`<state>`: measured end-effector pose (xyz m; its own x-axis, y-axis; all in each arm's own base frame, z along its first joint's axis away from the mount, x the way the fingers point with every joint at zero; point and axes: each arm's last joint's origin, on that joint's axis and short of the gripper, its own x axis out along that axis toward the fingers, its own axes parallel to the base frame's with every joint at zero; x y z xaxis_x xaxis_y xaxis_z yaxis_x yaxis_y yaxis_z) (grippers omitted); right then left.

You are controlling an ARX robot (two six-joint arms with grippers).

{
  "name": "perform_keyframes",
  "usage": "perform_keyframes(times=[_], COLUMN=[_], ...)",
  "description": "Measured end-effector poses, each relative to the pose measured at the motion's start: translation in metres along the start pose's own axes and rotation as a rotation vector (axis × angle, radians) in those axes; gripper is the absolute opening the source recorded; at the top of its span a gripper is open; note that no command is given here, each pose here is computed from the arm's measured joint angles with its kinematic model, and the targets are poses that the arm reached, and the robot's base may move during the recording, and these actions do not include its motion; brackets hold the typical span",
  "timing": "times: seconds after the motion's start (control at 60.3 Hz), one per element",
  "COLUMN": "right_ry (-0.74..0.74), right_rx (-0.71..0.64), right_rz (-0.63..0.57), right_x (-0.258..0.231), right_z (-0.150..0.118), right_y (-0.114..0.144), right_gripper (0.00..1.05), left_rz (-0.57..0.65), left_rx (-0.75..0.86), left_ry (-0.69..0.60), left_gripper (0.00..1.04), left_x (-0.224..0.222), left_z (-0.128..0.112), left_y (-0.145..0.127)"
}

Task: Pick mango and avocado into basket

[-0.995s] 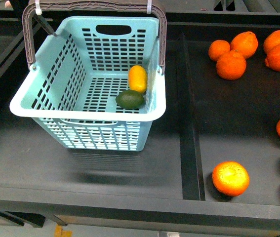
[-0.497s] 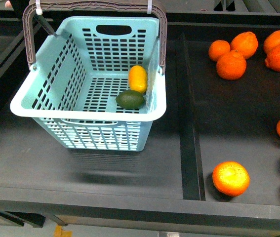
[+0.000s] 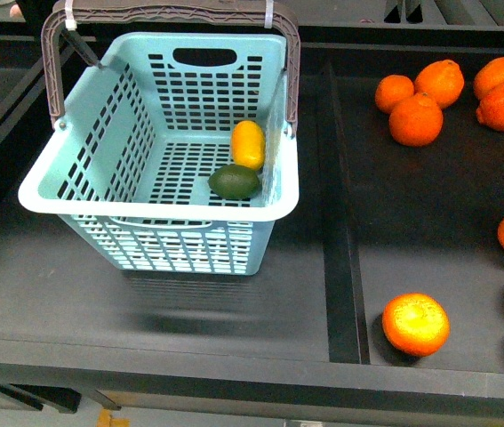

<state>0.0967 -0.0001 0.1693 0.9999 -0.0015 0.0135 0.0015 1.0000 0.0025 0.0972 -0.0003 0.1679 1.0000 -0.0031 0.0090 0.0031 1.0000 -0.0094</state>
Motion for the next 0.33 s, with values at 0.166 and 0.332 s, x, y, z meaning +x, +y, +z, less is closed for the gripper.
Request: perform_keyframes(times=[0.166, 0.332], right_ry=[0.0, 0.0], right_rx=[0.0, 0.0], right_rz=[0.0, 0.0], right_x=[0.0, 0.0], right_z=[0.0, 0.0], right_y=[0.0, 0.0], right_gripper=[0.96, 0.96], left_rz=[0.0, 0.0], left_rx=[0.0, 0.0], left_ry=[0.0, 0.0], left_gripper=[0.96, 0.96], left_x=[0.0, 0.0], left_z=[0.0, 0.0], left_y=[0.0, 0.0])
